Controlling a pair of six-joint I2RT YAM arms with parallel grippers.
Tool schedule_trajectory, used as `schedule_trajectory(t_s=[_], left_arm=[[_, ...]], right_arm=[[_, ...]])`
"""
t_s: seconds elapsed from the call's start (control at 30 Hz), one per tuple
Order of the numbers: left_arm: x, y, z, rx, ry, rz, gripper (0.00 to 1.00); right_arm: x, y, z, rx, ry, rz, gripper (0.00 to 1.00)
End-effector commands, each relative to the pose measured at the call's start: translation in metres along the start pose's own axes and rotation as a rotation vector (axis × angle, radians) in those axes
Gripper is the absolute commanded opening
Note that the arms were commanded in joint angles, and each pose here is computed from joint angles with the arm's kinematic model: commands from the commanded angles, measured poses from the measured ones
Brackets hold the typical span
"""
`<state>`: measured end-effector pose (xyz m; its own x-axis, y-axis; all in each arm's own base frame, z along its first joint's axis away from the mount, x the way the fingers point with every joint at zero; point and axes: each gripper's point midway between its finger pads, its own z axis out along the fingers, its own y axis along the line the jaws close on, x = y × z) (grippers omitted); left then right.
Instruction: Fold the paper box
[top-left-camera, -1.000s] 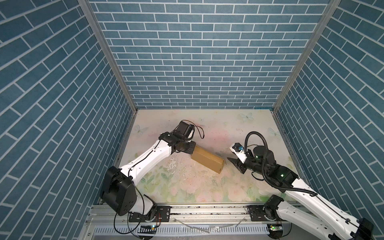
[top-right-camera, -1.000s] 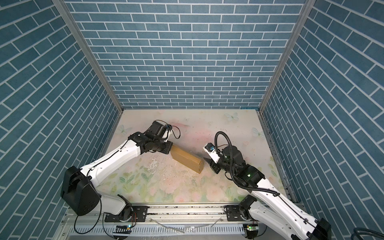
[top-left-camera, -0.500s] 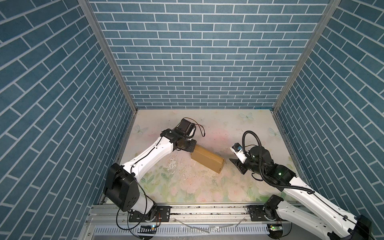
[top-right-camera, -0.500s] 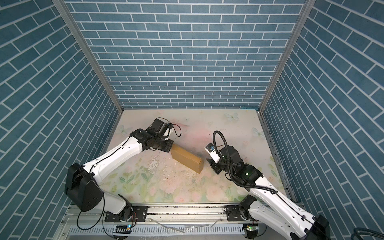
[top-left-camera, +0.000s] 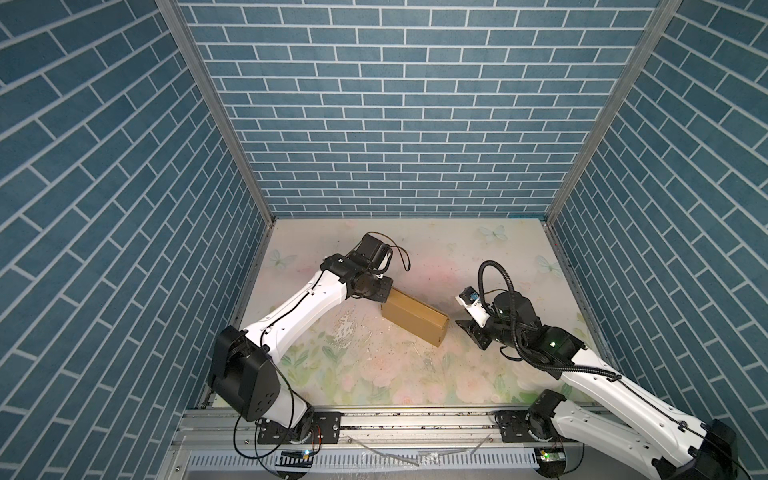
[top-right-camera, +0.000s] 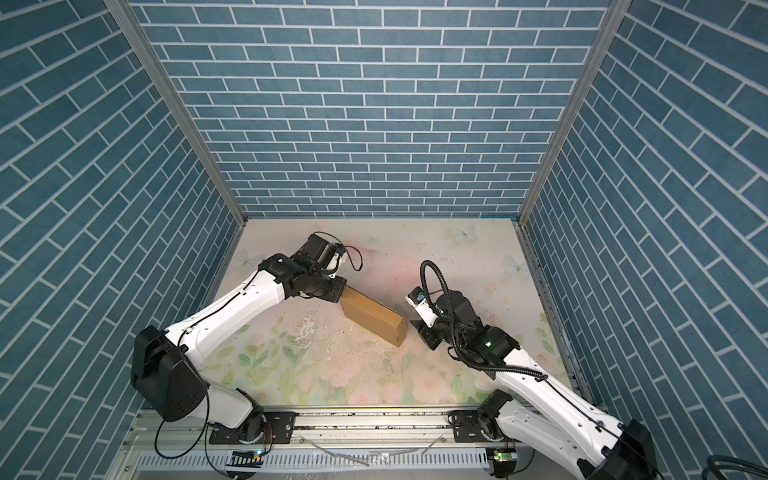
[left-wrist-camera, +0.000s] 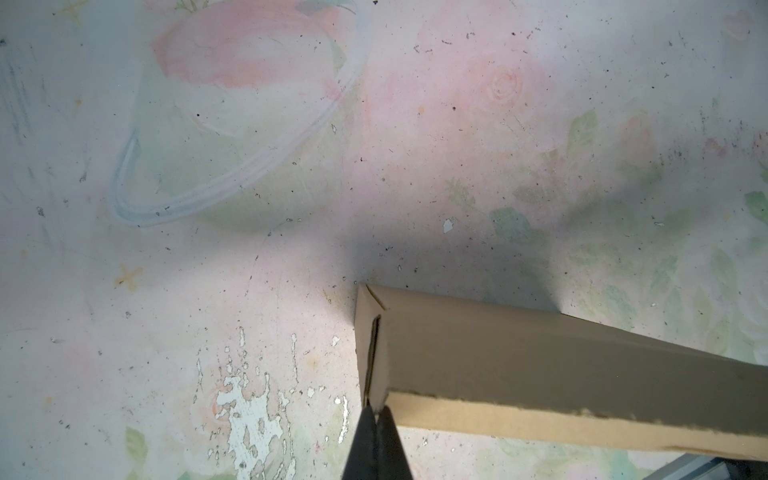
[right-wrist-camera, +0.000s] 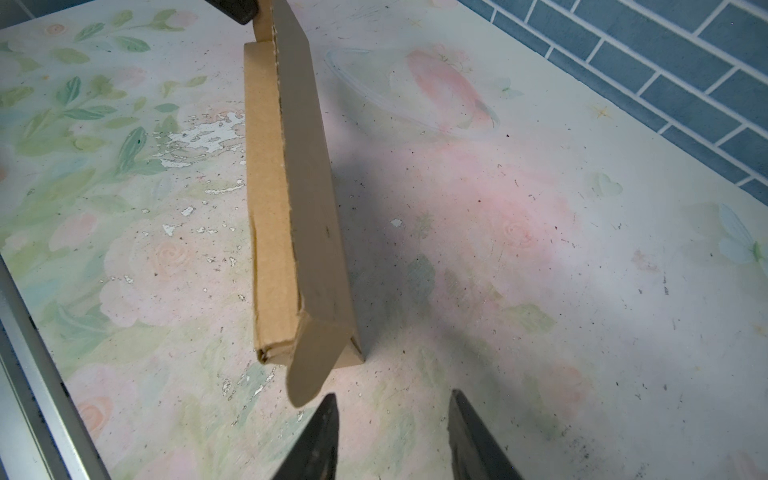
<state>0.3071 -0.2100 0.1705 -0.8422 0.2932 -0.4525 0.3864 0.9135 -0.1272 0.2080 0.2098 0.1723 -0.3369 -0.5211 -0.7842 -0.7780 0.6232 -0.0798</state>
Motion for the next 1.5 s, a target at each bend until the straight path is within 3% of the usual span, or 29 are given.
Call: schedule_trajectory(t_s=[0.0,0.37,1.47], left_arm=[[-0.001,0.000,-0.001,-0.012,0.015,0.000,0.00],[-0.003,0.000,-0.002,-0.014,0.018,-0.007,0.00],[-0.006,-0.006,-0.006,0.005,0.046,-0.004,0.00]], right_arm=[[0.005,0.009,0.005,-0.041,0.014,0.028,0.44],[-0.008,0.022,0.008,-0.120,-0.028,0.009,0.44],[-0.032,0.024,0.011,-0.141,-0.087,-0.034,0.46]])
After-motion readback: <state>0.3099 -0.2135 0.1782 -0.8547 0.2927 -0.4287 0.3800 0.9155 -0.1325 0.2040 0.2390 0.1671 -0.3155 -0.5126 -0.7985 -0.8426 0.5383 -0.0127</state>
